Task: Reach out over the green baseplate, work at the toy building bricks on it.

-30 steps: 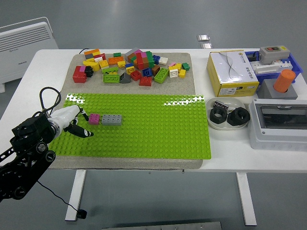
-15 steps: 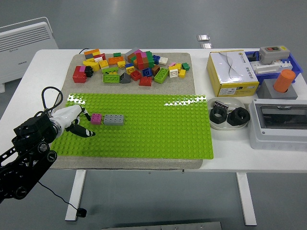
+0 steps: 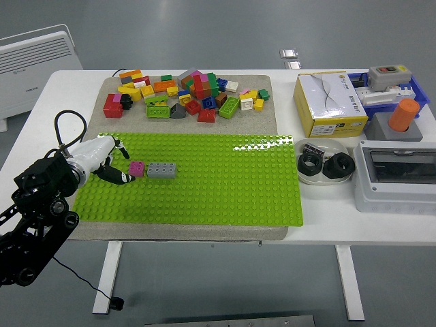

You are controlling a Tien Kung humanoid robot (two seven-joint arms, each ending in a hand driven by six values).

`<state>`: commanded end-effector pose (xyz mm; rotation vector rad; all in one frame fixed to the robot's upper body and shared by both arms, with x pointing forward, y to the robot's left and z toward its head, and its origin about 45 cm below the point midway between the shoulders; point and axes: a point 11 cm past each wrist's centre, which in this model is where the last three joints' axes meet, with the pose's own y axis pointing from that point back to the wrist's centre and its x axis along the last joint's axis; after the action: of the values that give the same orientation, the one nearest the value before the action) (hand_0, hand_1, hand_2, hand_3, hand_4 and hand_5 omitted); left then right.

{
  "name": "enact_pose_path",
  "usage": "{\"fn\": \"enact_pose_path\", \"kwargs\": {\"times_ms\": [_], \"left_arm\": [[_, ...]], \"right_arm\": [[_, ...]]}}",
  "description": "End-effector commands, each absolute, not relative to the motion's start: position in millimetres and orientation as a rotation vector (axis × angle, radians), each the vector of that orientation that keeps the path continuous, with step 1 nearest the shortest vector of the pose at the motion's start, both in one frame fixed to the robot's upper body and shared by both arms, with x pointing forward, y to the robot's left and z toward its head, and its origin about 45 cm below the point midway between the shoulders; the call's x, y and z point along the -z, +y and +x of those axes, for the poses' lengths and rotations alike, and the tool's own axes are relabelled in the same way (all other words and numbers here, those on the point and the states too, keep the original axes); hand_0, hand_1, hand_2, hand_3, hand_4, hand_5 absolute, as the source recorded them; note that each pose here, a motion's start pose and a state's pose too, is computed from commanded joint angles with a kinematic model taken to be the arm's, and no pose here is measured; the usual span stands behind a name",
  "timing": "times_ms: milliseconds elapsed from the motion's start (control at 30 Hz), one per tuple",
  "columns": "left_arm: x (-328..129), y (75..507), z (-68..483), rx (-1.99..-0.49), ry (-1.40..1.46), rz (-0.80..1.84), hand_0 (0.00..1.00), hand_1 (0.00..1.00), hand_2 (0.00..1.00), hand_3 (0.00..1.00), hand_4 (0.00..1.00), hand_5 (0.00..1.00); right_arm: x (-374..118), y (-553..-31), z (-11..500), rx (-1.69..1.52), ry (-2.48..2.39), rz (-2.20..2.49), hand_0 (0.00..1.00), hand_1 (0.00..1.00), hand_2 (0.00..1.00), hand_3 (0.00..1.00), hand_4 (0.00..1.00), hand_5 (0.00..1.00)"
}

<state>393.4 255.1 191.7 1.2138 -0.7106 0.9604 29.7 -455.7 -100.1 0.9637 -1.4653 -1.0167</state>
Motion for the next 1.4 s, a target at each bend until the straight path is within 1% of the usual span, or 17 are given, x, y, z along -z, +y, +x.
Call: {"fn": "enact_pose_path", "kwargs": {"times_ms": [200, 833, 1400], "left_arm": [[-185.0, 247.3, 388.9, -0.934, -0.706, 1.211, 0.210, 0.002, 0.076, 0.614, 0.894, 0.237], [-165.5, 254.5, 392.8, -0.944, -0.655, 1.224, 0.212, 0.002, 0.077, 0.610, 0.891, 0.237], [-174.1, 255.0, 399.2, -0.948, -0.691, 1.217, 0.214, 0.002, 0.077, 0.595, 0.883, 0.231]], "right_arm": [[99.8, -456.3, 29.6, 1.017, -1.466, 0.962, 0.589, 0.577, 0.650, 0.764, 0.856, 0.998], [101.1, -453.3, 28.6, 1.021, -1.460, 0.965, 0.589, 0.577, 0.652, 0.764, 0.855, 0.998], [101.0, -453.6, 28.6, 1.020, -1.459, 0.964, 0.589, 0.577, 0.652, 0.765, 0.854, 0.998]]}}
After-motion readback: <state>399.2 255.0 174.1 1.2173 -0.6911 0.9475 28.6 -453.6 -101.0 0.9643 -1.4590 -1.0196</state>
